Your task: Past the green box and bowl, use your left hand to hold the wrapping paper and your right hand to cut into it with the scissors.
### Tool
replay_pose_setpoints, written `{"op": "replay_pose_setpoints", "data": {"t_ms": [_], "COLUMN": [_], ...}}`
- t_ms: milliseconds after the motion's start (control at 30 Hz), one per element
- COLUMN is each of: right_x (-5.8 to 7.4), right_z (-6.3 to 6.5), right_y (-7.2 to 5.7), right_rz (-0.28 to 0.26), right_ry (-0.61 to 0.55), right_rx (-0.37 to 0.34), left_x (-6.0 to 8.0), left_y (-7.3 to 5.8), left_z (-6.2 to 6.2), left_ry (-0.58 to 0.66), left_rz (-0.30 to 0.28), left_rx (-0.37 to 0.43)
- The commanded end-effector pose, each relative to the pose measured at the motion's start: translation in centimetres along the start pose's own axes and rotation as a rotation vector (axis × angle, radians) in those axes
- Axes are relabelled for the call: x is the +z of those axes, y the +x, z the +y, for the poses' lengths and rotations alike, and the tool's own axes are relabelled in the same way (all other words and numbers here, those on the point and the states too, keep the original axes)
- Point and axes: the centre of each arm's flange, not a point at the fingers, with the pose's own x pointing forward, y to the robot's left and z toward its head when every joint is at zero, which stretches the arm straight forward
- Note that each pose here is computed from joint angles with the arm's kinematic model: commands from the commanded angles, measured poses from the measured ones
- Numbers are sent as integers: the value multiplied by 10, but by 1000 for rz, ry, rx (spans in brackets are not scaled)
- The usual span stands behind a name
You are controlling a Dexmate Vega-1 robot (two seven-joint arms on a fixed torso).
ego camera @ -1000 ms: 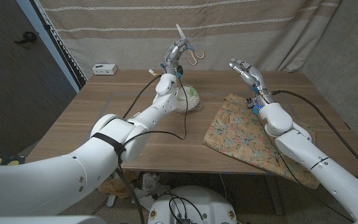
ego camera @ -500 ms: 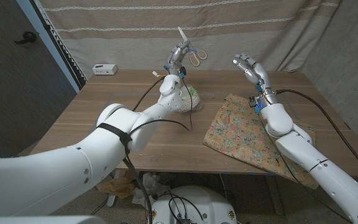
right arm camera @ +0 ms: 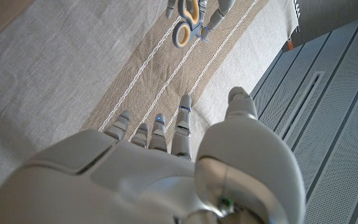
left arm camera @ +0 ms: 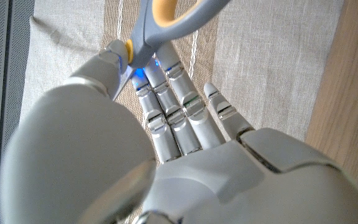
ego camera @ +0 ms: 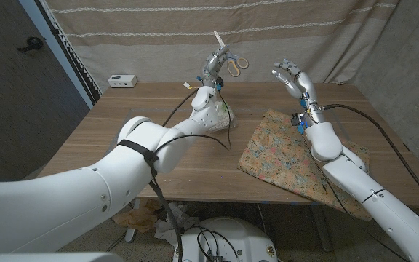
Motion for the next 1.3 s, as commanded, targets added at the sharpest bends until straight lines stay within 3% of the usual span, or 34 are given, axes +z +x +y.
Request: {"op": "replay_pose_setpoints", "data": {"t_ms": [33, 633, 1300], "right_x": [8, 17, 17], "right_z": [1, 4, 2], "right_y": [-9, -15, -12], "right_rz": [-12, -33, 37], "right_ry": [-74, -204, -360], "right_rx": [11, -24, 22], "left_x": [-9, -25, -25], "left_y": [-2, -4, -1], "left_z": [-15, -33, -49], "left_ry": [6, 39, 139], "left_rz": [29, 97, 117], "left_rx": [-20, -68, -134]}}
